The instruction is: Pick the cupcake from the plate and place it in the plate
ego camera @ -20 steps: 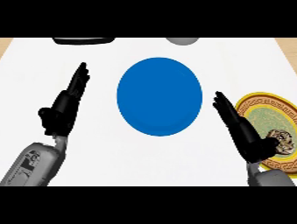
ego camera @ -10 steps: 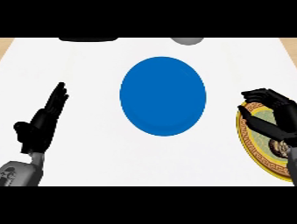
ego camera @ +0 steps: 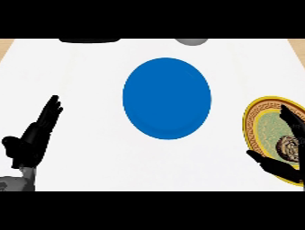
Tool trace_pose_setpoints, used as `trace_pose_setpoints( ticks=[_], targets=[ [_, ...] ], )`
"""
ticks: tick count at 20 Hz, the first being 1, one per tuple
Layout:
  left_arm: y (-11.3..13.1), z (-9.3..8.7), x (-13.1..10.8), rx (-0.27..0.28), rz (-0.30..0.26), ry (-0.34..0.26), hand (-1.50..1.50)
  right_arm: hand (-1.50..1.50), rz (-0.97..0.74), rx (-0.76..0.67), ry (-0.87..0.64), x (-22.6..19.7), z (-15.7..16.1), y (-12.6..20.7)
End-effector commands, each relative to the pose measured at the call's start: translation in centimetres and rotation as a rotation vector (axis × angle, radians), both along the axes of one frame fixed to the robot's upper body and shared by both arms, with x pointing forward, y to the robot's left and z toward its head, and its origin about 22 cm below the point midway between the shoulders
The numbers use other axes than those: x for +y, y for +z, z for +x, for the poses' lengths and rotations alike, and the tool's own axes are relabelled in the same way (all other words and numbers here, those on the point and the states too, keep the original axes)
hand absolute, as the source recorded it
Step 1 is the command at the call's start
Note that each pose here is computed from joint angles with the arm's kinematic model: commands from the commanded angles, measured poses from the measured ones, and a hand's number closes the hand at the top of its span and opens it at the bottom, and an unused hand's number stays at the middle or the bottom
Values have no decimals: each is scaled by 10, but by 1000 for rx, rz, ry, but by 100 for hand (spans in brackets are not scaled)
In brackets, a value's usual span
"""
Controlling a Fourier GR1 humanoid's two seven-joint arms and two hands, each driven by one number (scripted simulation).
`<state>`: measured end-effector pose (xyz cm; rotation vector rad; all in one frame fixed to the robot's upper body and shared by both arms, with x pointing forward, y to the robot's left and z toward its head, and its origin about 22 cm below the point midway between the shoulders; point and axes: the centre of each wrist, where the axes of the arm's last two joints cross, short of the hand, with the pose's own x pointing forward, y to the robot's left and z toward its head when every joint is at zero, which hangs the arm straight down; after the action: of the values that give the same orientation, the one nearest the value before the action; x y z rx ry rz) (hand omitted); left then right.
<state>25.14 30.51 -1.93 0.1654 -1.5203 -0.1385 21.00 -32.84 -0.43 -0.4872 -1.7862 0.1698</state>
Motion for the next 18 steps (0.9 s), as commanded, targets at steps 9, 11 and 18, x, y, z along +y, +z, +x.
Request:
trace_pose_setpoints(
  ticks=[9,11,18],
  targets=[
    [-1,7,3,1,7,11,0,-150,-383,273,-115,-58,-38,63],
    [-3,-3,6,8,8,-1,0,-150,-452,353,-107,-57,-39,78],
    [-2,4,0,2,-16,-5,0,-150,-515,569,-64,-55,-28,96]
  ],
)
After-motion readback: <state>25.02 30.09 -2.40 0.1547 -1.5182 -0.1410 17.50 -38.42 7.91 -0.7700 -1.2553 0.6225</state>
